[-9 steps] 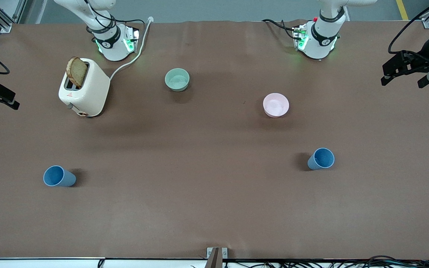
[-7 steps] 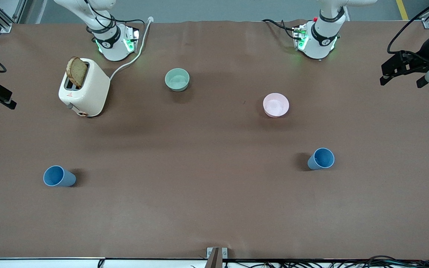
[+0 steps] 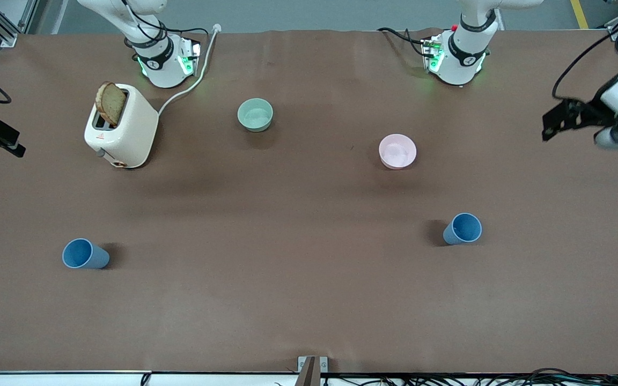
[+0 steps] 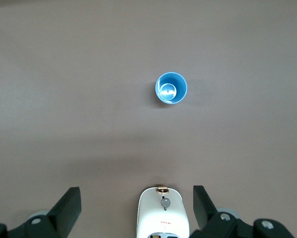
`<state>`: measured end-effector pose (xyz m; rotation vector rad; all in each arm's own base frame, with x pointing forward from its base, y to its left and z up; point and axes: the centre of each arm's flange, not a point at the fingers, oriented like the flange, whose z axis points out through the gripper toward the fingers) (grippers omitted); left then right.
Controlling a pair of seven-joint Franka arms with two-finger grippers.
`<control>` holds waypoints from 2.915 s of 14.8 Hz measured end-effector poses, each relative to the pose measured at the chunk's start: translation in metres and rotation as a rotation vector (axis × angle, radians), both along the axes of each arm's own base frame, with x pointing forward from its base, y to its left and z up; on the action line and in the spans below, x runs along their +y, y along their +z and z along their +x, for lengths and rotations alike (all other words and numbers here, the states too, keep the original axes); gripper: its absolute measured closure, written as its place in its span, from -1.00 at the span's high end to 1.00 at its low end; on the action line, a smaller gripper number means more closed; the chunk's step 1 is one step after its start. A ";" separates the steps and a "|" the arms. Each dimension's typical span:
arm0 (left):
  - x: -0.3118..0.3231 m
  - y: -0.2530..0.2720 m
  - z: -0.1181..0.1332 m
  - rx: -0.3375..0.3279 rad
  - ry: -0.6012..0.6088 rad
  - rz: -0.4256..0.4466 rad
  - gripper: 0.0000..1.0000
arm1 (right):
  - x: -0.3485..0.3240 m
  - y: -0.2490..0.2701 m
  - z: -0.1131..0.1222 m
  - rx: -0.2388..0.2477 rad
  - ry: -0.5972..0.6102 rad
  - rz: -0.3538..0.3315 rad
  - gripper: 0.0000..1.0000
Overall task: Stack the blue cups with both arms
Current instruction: 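Move the right and left grippers toward the blue cups, then grasp the blue cups with the right and left grippers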
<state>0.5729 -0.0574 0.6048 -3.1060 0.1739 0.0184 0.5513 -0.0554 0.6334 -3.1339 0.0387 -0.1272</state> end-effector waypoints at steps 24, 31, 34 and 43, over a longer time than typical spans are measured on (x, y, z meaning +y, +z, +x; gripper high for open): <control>-0.018 -0.346 0.068 0.083 -0.026 -0.008 -0.84 | -0.086 -0.246 0.116 0.050 -0.102 -0.003 0.99; -0.023 -0.263 0.082 -0.026 -0.012 -0.032 -0.88 | -0.108 -0.342 0.128 0.051 -0.123 -0.003 0.96; -0.023 -0.195 0.073 -0.041 0.007 -0.032 -0.88 | -0.111 -0.369 0.130 0.041 -0.124 -0.004 0.82; -0.054 -0.096 0.060 -0.020 0.049 -0.041 -0.88 | -0.108 -0.385 0.131 0.034 -0.157 0.043 -0.73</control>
